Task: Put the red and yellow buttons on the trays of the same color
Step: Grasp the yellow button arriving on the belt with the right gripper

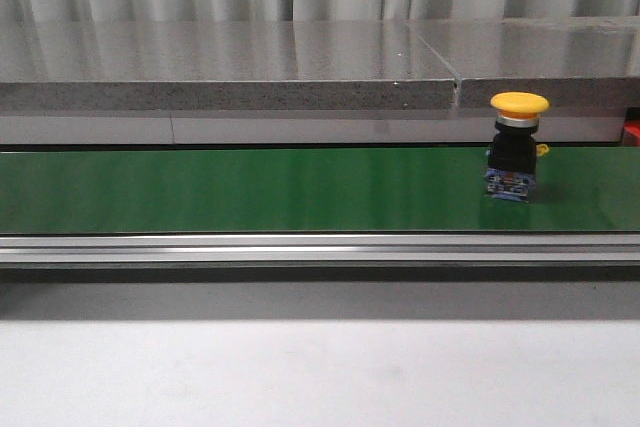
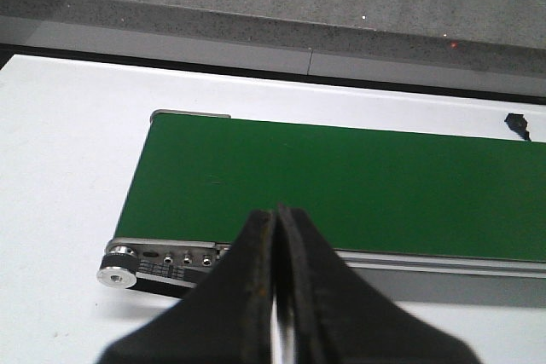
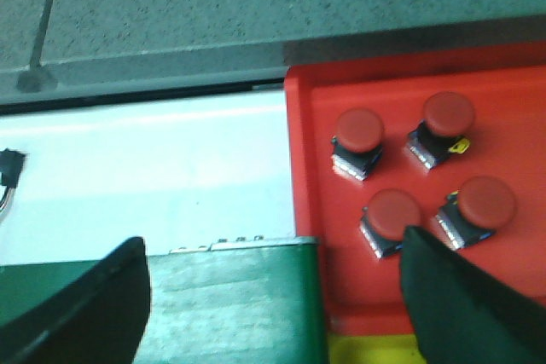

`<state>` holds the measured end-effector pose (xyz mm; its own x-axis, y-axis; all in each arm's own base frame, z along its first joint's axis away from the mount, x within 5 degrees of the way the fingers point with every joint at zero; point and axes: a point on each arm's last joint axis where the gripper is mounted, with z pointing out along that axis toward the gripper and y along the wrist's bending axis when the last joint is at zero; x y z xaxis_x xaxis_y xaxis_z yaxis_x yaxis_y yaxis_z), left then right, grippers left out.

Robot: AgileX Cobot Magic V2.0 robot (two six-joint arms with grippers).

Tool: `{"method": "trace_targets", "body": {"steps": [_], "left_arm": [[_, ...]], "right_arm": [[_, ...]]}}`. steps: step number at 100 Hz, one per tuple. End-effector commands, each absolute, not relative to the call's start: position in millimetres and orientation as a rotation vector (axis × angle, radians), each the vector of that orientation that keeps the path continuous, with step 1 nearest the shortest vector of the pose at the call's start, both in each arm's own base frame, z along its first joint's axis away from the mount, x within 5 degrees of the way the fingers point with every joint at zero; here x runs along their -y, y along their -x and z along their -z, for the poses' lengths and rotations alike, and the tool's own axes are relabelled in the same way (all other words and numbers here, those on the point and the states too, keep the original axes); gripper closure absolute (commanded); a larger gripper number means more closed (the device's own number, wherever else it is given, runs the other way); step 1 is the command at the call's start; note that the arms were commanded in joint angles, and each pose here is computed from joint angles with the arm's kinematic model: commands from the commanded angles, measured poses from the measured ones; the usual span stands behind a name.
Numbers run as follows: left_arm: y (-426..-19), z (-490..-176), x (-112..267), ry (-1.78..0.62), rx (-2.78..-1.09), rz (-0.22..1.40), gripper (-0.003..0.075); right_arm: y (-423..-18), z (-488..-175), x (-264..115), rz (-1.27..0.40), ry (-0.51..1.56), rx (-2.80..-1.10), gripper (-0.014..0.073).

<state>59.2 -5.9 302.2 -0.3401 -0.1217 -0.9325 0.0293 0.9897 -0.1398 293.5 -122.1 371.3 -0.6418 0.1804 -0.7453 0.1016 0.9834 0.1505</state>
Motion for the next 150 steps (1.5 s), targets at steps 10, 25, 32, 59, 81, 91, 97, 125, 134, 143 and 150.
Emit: {"method": "trace_targets", "body": {"steps": [10, 25, 32, 59, 81, 91, 97, 125, 134, 143, 150], "left_arm": [[-61, -315, 7, 0.063, -1.83, 0.173, 0.0739], [-61, -315, 7, 0.063, -1.83, 0.173, 0.0739], [-61, -315, 7, 0.063, -1.83, 0.173, 0.0739], [-61, -315, 7, 0.063, -1.83, 0.173, 0.0739], [-61, -315, 7, 0.063, -1.83, 0.173, 0.0739], [-61, -315, 7, 0.063, -1.83, 0.173, 0.0739], [-61, -315, 7, 0.063, -1.83, 0.173, 0.0739], [-61, -315, 7, 0.063, -1.83, 0.173, 0.0739], [-61, -315, 7, 0.063, -1.83, 0.173, 0.0739], [-61, -315, 7, 0.063, -1.83, 0.173, 0.0739], [-61, -315, 7, 0.063, -1.83, 0.173, 0.0739]], "right_arm": [[-264, -377, 87, -0.128, -0.136, -2.202, 0.0001], [-248, -357, 65, -0.158, -0.066, -2.245, 0.0001], [-244, -348, 57, -0.179, -0.035, -2.273, 0.0001], [-241, -308, 26, -0.222, 0.157, -2.357, 0.0001], [-248, -295, 7, -0.21, 0.289, -2.343, 0.0001], [-254, -290, 0, -0.215, 0.326, -2.343, 0.0001], [-257, -286, -3, -0.217, 0.333, -2.348, 0.0001], [-278, -270, -3, -0.225, 0.267, -2.351, 0.0001], [-283, -266, -2, -0.21, 0.255, -2.342, 0.0001], [-287, -263, -1, -0.2, 0.245, -2.343, 0.0003], [-289, -260, -1, -0.196, 0.238, -2.344, 0.0004]]}}
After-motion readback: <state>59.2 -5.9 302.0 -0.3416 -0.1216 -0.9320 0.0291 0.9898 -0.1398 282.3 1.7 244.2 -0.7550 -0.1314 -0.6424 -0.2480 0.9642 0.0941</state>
